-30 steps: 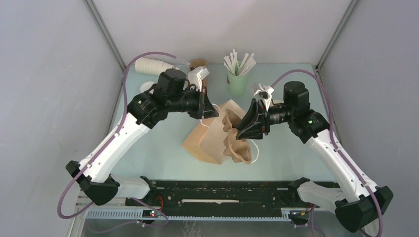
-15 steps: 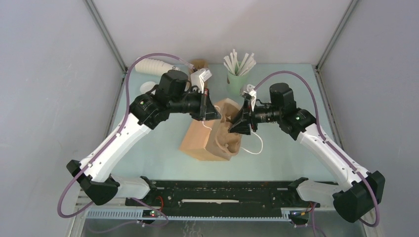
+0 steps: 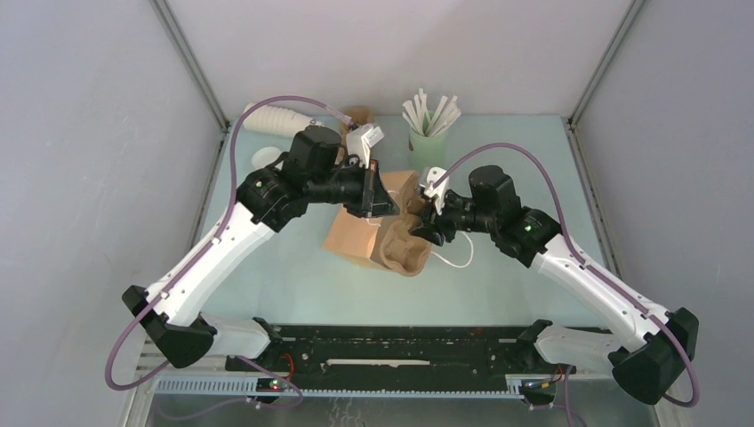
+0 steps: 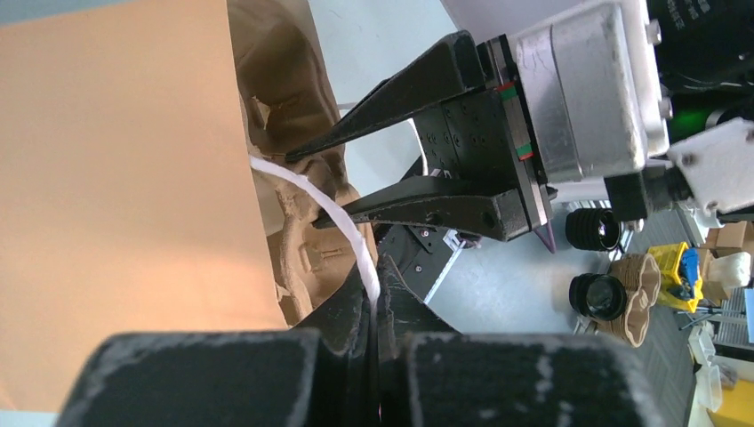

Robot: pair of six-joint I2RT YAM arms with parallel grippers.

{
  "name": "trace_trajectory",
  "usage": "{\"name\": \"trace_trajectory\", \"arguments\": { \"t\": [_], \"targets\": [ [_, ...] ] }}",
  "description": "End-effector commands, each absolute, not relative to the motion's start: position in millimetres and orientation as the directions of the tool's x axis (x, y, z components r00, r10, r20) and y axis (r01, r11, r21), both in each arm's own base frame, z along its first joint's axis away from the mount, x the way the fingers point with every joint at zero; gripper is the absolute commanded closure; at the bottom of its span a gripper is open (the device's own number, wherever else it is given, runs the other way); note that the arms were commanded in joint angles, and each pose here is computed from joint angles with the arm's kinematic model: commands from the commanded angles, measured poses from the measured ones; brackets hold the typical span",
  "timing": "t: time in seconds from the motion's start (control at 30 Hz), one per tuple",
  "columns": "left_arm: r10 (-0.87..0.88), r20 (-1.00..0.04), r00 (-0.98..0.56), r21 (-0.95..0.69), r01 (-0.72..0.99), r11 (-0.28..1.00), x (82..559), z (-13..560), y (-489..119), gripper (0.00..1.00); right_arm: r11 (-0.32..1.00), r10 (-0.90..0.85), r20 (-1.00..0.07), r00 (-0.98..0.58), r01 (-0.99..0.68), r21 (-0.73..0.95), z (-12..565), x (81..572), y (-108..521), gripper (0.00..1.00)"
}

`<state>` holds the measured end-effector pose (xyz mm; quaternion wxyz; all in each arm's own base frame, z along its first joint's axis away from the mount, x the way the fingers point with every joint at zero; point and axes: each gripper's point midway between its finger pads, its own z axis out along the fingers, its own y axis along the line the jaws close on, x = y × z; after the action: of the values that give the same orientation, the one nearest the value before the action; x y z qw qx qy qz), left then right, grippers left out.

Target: Pack the takeout coffee

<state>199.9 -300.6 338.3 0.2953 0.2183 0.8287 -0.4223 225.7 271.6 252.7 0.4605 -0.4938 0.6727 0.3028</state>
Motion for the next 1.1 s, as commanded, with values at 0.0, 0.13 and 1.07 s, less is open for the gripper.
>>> {"name": "trace_trajectory", "arguments": {
  "t": [0.0,0.13,1.07],
  "targets": [
    [0.104,-0.706,-0.701,-0.571,0.650,0.502,198,356,-308,1.00,0.343,-0.428,-0.903,0.033,-0.919,-0.196,261,233,270,0.77],
    [0.106,-0.704,-0.703,-0.572,0.649,0.503,199,355,-308,1.00,0.332,-0.428,-0.902,0.058,-0.918,-0.217,263,230,274,0.77],
    [0.026,-0.672,-0.740,-0.689,0.637,0.345,186,377,-336,1.00,0.268,-0.362,-0.929,0.082,-0.945,-0.188,267,220,286,0.77]
  ]
}}
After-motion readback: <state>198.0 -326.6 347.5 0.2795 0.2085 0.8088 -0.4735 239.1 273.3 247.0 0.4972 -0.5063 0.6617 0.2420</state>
